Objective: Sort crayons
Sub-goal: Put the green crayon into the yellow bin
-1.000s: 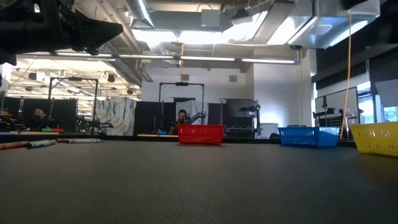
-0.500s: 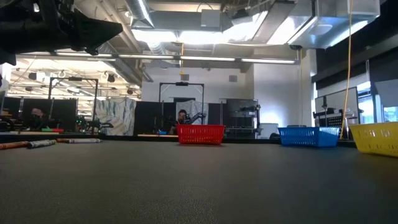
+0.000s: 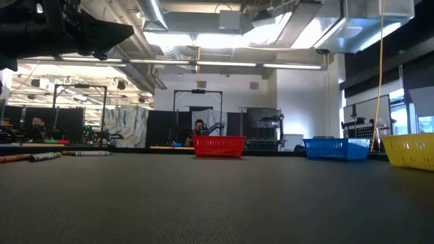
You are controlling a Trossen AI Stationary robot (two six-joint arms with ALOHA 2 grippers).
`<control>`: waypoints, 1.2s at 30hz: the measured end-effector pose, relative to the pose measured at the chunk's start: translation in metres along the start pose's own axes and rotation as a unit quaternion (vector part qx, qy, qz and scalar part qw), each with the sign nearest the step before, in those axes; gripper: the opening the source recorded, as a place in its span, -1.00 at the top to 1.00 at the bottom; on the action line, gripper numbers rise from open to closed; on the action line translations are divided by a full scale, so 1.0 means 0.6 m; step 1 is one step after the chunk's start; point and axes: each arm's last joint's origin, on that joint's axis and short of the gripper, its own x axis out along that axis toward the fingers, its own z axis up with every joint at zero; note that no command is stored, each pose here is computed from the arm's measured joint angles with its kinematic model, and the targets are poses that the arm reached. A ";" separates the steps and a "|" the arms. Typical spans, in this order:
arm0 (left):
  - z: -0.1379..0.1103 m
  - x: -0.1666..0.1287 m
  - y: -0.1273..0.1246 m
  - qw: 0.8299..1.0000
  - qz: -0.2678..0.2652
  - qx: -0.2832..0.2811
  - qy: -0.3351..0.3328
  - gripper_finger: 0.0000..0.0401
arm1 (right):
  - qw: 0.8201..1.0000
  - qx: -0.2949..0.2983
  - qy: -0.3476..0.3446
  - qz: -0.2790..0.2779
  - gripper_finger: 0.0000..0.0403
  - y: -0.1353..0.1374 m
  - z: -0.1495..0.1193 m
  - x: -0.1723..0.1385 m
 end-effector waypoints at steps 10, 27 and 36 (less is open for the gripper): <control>0.000 0.000 0.000 1.000 0.000 0.000 0.000 0.87 | 1.000 0.001 -0.026 0.002 0.24 -0.010 0.008 0.011; 0.000 0.000 0.000 1.000 0.000 0.000 0.000 0.87 | 0.999 0.020 0.000 -0.029 0.24 -0.025 0.011 0.019; 0.000 0.000 0.000 1.000 0.000 0.000 0.000 0.87 | 0.998 0.034 0.008 -0.043 0.38 -0.028 0.011 0.019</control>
